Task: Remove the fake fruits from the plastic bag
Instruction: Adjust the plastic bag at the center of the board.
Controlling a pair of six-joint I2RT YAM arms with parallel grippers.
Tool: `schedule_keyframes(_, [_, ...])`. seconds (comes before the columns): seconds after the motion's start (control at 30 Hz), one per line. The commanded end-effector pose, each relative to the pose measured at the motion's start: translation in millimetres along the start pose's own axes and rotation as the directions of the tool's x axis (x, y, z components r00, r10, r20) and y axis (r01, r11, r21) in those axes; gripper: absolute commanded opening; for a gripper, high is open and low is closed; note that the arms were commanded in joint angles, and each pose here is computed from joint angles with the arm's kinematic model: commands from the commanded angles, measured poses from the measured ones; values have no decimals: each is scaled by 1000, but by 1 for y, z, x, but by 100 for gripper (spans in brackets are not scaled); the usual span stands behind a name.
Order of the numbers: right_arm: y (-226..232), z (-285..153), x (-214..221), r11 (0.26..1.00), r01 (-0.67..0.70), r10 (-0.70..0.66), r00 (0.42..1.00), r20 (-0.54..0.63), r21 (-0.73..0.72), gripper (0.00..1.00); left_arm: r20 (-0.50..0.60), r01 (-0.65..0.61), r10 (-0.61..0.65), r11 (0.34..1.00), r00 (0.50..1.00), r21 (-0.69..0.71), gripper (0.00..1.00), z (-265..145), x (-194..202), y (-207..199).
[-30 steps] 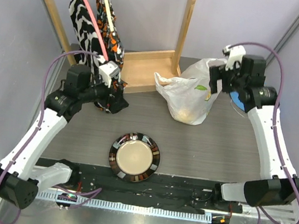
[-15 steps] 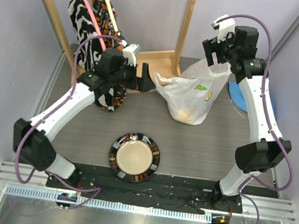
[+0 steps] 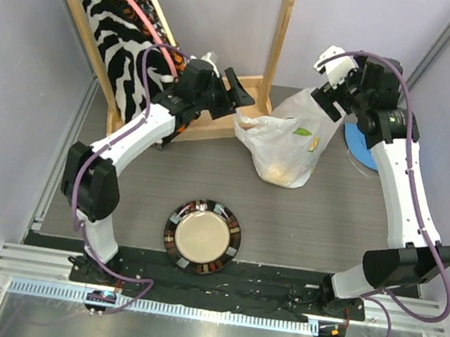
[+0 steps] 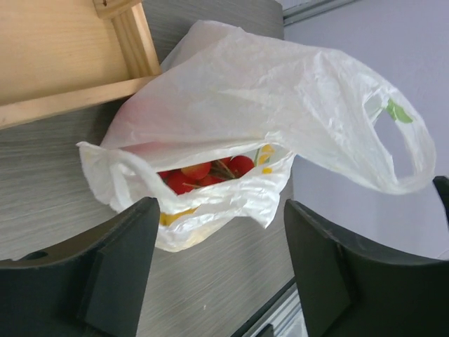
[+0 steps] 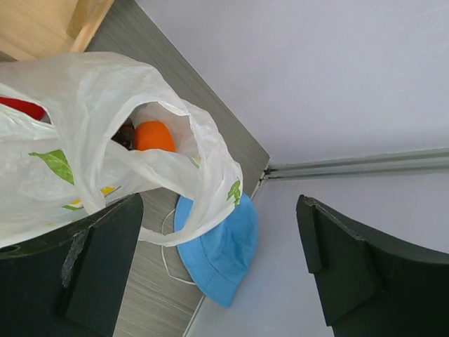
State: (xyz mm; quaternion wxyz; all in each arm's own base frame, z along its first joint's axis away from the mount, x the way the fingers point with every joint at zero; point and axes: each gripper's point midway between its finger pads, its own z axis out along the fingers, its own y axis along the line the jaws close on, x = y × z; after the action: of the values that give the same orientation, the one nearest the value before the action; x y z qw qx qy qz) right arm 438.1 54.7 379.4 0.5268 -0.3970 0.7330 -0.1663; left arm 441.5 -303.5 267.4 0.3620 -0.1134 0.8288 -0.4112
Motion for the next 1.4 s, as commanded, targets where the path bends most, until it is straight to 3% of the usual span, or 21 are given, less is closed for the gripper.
schedule_keyframes(0.0, [-10, -1, 8, 998, 42, -40, 998, -42, 46, 98, 31, 130, -130, 992, 991, 9, 73, 10, -10, -17])
schedule_keyframes(0.17, [6, 1, 13, 992, 113, -115, 992, -51, -48, 98, -3, 191, -193, 976, 981, -104, 71, 4, 14, -3])
schedule_keyframes(0.43, [37, 5, 30, 950, 213, -234, 970, -69, -228, 99, 44, 248, -246, 922, 968, -299, 72, 7, 28, 42])
schedule_keyframes(0.67, [32, 9, 27, 939, 263, -280, 959, -52, -220, 98, 49, 231, -226, 947, 973, -223, 70, 35, 17, 22])
schedule_keyframes(1.0, [-4, -49, -5, 983, 181, -180, 984, 14, -33, 98, 26, 293, -294, 933, 955, -210, 66, 16, 21, 0])
schedule_keyframes(1.37, [28, -78, 28, 962, 247, -253, 967, -37, -115, 98, 50, 320, -316, 933, 947, -165, 66, 13, 9, -21])
